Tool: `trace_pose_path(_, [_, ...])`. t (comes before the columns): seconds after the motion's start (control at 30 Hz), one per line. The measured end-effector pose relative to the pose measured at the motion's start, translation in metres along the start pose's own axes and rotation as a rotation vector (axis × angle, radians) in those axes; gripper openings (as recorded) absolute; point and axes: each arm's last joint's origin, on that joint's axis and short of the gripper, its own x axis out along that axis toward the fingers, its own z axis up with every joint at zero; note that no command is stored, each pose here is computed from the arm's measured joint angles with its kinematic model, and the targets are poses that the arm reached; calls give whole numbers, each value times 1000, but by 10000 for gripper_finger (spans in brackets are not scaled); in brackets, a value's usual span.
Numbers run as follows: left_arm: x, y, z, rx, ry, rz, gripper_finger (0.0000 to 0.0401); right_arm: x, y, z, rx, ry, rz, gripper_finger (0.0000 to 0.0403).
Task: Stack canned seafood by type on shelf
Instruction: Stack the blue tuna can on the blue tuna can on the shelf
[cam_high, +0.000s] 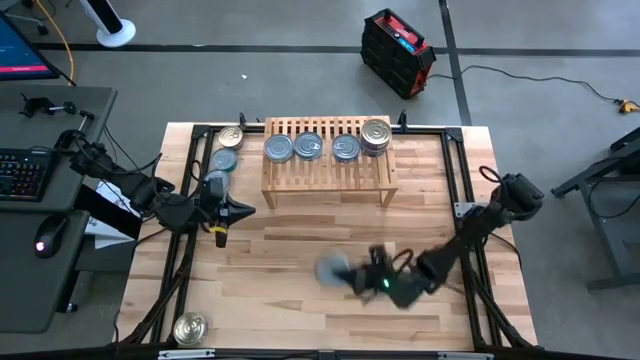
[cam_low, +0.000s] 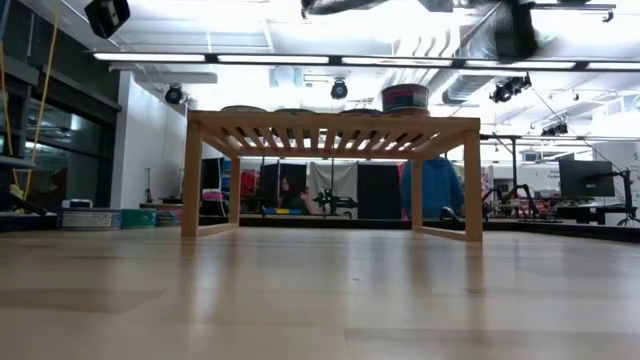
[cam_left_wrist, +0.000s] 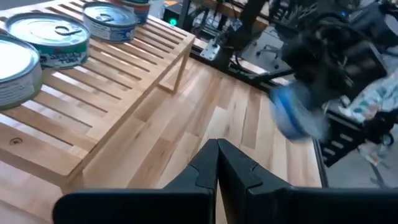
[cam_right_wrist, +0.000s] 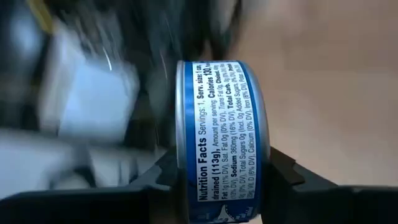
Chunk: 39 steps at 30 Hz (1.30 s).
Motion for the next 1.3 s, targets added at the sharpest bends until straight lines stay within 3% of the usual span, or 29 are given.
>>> trace_pose_path(0.17, [0, 1, 1, -41, -30, 32, 0, 41, 9, 59, -59, -413, -45, 111])
trace_pose_path(0.4, [0, 0, 2, -94, -41, 25, 0, 86, 12, 140, 34, -657, -106, 111])
trace_pose_path(0.63, [0, 0, 2, -104, -41, 25, 0, 99, 24, 178, 3, -711, -166, 111])
trace_pose_path(0.93, [0, 0, 2, -85, -40, 26, 0, 84, 48, 216, -157, -612, -520, 111])
trace_pose_path(1.13, [0, 0, 2, -51, -39, 27, 0, 87, 34, 236, -97, -518, -614, 111])
trace_pose_path(1.3, [0, 0, 2, -48, -39, 27, 0, 88, 19, 239, -11, -543, -643, 111])
